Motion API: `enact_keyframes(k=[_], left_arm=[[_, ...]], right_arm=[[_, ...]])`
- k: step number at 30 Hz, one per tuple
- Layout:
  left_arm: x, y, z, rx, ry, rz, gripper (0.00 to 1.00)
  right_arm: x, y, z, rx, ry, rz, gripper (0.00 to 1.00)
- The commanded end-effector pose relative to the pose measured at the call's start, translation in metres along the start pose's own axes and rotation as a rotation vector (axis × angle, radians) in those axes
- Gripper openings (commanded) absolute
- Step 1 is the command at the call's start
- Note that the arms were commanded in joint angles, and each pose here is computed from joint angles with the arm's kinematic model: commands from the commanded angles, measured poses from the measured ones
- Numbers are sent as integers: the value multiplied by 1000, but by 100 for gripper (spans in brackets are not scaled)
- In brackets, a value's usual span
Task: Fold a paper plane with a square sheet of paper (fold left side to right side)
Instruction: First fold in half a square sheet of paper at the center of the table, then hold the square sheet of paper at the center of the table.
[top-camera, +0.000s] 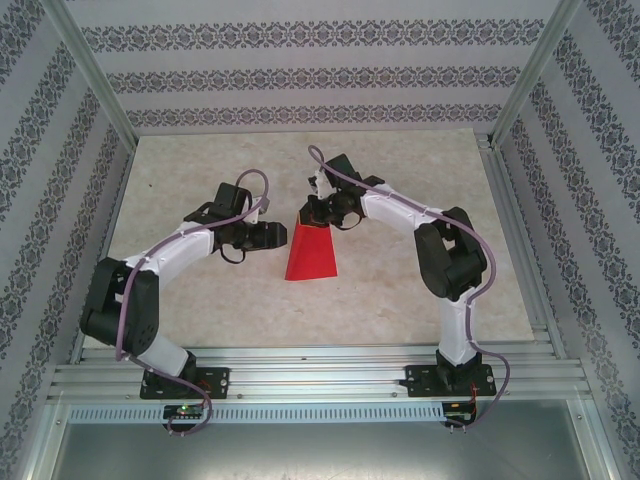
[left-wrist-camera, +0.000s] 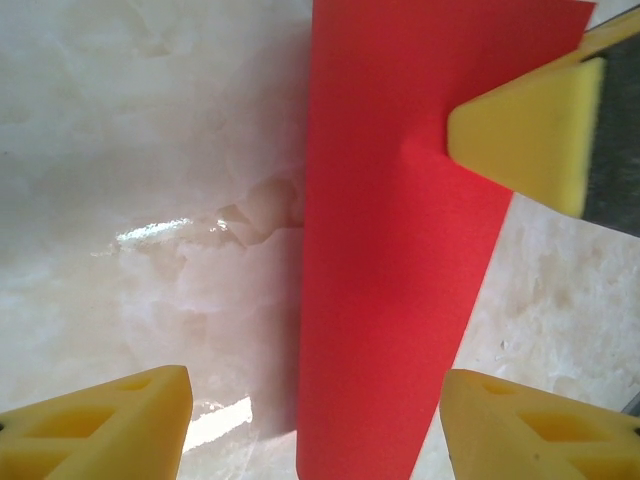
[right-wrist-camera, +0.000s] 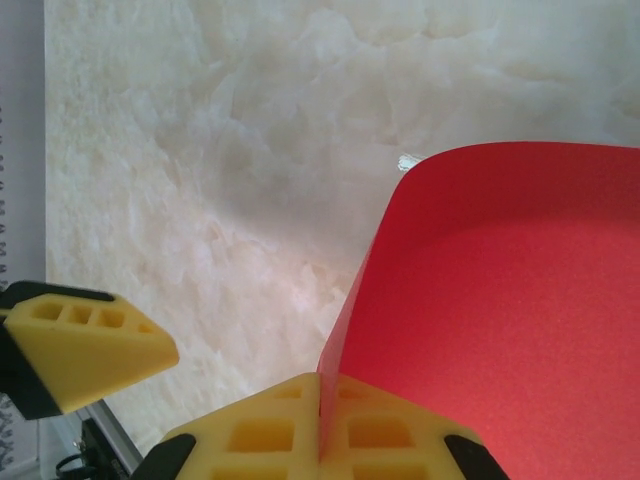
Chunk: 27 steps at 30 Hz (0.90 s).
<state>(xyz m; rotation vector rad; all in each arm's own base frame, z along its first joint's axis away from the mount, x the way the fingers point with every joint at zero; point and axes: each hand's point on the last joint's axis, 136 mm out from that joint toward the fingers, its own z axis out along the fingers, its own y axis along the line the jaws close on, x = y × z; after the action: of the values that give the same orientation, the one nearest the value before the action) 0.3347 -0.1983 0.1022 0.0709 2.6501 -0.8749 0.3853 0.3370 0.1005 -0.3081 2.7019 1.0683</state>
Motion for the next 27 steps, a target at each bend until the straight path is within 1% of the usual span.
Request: enact_keyframes(k=[1, 5, 12, 18, 23, 27], left_arm=[[-21, -9, 3, 47, -43, -16, 68], [-20, -4, 14, 54, -34, -42, 68], [-21, -8, 33, 67, -2, -53, 68], [-23, -17, 50, 73, 25, -52, 68], [-22, -28, 65, 64, 55, -22, 68], [-21, -30, 76, 46, 73, -11, 68]], right_arm=[[-3, -7, 2, -13, 25, -61, 6], [-6, -21, 3, -12, 33, -62, 6], [-12, -42, 4, -12, 45, -56, 7], [-13, -58, 5, -3, 56, -40, 7], [-9, -71, 2, 4, 60, -17, 8], [-6, -75, -2, -22, 47, 7, 9]])
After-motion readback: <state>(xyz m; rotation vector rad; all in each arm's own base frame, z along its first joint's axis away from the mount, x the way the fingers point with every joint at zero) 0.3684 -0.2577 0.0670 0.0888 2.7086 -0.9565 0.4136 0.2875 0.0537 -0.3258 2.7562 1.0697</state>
